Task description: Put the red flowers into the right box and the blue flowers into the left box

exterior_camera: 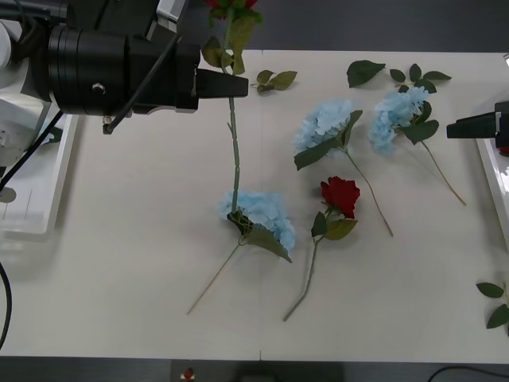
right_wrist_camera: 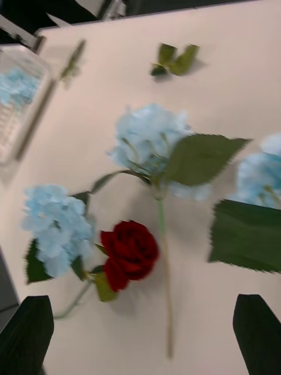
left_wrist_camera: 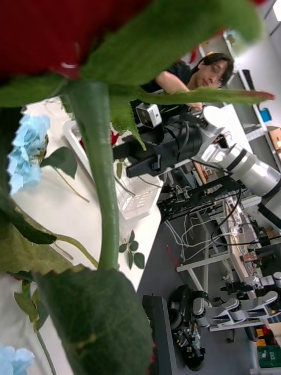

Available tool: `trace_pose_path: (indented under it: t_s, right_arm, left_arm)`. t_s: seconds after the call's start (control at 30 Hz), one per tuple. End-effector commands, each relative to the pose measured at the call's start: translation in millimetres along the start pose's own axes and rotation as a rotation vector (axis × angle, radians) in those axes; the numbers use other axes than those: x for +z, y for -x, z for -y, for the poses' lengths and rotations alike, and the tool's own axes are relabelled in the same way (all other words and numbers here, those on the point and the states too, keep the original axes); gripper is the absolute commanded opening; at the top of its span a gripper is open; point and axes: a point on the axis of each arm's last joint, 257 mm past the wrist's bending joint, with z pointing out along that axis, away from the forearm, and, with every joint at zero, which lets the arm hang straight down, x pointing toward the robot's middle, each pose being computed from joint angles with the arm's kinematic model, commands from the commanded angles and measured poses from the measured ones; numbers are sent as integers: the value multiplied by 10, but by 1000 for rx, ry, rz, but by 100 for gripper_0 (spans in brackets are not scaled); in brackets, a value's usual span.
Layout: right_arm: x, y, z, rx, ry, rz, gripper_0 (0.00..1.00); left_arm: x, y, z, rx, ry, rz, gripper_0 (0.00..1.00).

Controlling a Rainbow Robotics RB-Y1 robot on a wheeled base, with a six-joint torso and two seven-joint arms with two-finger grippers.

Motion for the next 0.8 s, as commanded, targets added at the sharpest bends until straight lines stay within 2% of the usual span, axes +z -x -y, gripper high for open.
trace_pose_path:
  t_s: [0.03, 0.4, 0.8]
  right_arm:
    - [3, 1, -315, -48, 120, 80, 89]
    - [420, -403, -1112, 21, 374, 178, 89]
    - [959, -82, -1957, -43, 470, 275, 89]
  left_arm:
    - [28, 268, 199, 104, -42, 18, 0]
    - [89, 297, 347, 101, -112, 17, 0]
    - [105, 281, 384, 93, -128, 14, 0]
